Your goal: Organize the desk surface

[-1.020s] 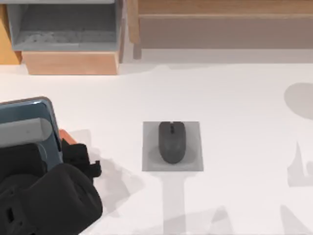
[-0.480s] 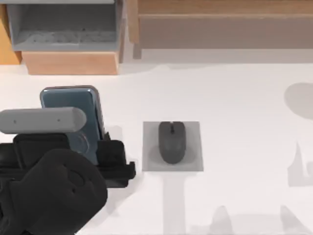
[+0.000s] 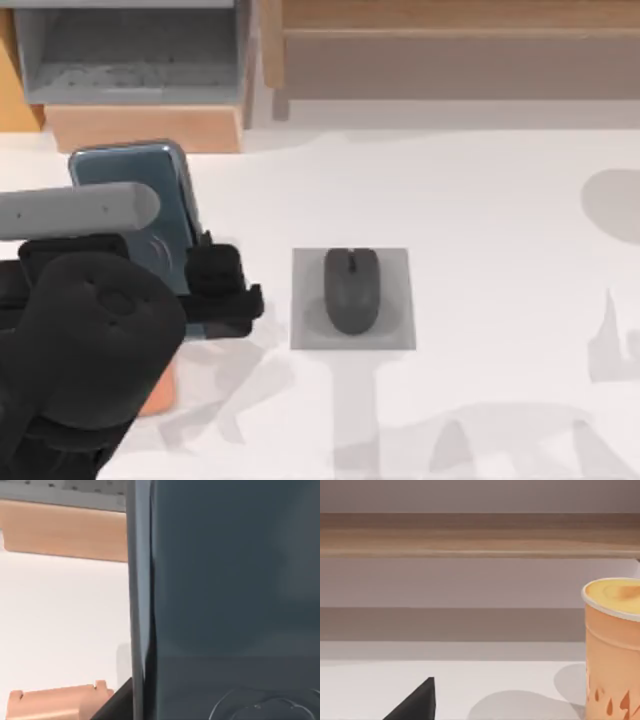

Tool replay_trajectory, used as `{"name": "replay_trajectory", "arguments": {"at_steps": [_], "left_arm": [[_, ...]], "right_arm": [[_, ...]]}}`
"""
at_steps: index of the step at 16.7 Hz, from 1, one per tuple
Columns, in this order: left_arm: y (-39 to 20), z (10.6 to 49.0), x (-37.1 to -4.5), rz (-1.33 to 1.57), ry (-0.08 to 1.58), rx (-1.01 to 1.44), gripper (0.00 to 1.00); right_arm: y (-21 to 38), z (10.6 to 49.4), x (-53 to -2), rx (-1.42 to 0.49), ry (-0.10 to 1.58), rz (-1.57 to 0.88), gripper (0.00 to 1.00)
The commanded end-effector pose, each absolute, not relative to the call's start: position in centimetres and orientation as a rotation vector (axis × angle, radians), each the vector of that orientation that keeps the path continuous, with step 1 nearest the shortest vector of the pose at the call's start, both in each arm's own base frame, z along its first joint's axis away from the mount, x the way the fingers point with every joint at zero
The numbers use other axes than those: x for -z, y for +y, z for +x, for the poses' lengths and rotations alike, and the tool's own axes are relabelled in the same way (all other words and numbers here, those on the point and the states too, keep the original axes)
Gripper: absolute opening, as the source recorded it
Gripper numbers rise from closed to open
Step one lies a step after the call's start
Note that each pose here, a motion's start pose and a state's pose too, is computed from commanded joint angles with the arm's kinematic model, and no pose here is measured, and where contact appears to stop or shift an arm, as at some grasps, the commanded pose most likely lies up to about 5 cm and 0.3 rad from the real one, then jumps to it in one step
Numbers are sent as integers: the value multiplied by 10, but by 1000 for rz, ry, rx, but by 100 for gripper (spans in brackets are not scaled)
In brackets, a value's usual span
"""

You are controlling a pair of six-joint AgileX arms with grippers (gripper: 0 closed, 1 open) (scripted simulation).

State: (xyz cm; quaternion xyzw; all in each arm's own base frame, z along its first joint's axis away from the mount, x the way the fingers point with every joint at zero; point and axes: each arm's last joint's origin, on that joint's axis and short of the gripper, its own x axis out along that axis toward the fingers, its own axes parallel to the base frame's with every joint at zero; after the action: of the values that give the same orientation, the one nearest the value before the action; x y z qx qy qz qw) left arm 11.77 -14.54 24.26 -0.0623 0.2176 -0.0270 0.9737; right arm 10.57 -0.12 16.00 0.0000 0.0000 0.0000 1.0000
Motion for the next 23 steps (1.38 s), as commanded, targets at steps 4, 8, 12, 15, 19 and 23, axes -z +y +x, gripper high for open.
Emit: {"name": "replay_trajectory", "arguments": {"at_steps": [4, 8, 12, 15, 19, 23], "left_arm": [[-121, 135, -205, -55, 467, -140, 0], [-118, 138, -199, -48, 470, -174, 0], [-118, 138, -199, -48, 470, -174, 15], [-118, 138, -199, -48, 470, -174, 38], [-118, 138, -199, -48, 470, -174, 68], [-118, 138, -199, -48, 470, -174, 98]], "right_arm": [[-1, 106, -160, 0, 0, 0, 100], [-1, 106, -160, 0, 0, 0, 100], [-1, 106, -160, 0, 0, 0, 100], [-1, 106, -160, 0, 0, 0, 100], [-1, 106, -160, 0, 0, 0, 100], [-1, 106, -160, 0, 0, 0, 100]]}}
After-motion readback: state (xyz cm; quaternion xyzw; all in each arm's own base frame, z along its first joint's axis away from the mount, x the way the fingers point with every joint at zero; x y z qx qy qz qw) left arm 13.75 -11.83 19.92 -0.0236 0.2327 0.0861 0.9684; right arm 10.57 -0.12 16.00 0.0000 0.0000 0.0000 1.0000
